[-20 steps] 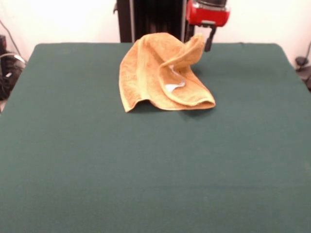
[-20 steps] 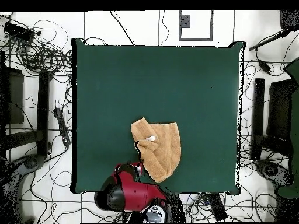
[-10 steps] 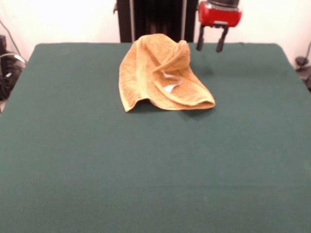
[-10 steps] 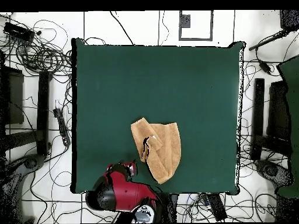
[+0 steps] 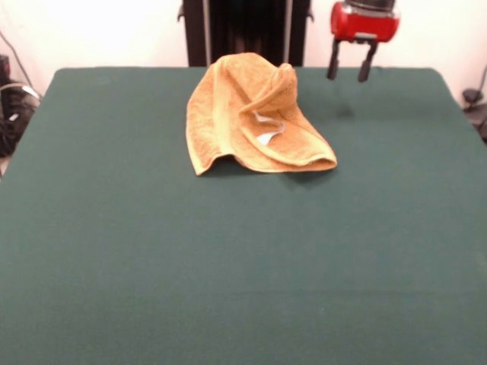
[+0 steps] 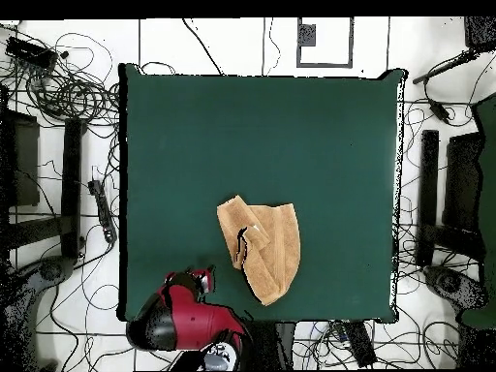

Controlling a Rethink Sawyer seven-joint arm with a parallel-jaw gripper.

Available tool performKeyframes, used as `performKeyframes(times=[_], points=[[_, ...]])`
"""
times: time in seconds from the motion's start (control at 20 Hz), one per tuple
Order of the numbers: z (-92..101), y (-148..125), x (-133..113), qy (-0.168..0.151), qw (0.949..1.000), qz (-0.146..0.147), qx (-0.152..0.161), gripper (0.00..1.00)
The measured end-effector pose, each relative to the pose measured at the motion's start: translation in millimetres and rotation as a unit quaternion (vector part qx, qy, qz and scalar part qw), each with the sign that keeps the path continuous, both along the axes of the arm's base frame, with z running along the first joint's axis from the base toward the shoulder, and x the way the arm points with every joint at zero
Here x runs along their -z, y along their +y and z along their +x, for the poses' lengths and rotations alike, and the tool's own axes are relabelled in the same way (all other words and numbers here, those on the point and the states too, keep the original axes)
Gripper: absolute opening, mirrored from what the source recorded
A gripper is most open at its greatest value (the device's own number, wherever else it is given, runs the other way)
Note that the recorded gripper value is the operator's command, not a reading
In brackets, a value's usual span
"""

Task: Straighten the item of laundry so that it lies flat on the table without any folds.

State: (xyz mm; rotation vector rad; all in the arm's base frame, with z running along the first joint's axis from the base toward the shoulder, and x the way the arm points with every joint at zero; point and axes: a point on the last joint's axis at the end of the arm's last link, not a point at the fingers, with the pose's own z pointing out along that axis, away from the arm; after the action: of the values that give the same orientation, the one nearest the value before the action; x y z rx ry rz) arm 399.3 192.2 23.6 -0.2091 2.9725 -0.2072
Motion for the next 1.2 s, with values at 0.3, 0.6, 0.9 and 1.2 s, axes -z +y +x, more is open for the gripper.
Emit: performKeyframes(times=[0.3,0.6,0.9,1.2], points=[[-1.2,2.3,-6.5,-0.005,0.9999,0.004,0.015,1.0],[0.6,-3.7,-18.9,-0.013,0.9995,0.008,0.027,1.0],[6.6,-17.5,-33.8,-0.024,0.9986,0.011,0.046,1.0],[18.0,-26.4,-65.9,-0.036,0.9972,0.02,0.063,1.0]])
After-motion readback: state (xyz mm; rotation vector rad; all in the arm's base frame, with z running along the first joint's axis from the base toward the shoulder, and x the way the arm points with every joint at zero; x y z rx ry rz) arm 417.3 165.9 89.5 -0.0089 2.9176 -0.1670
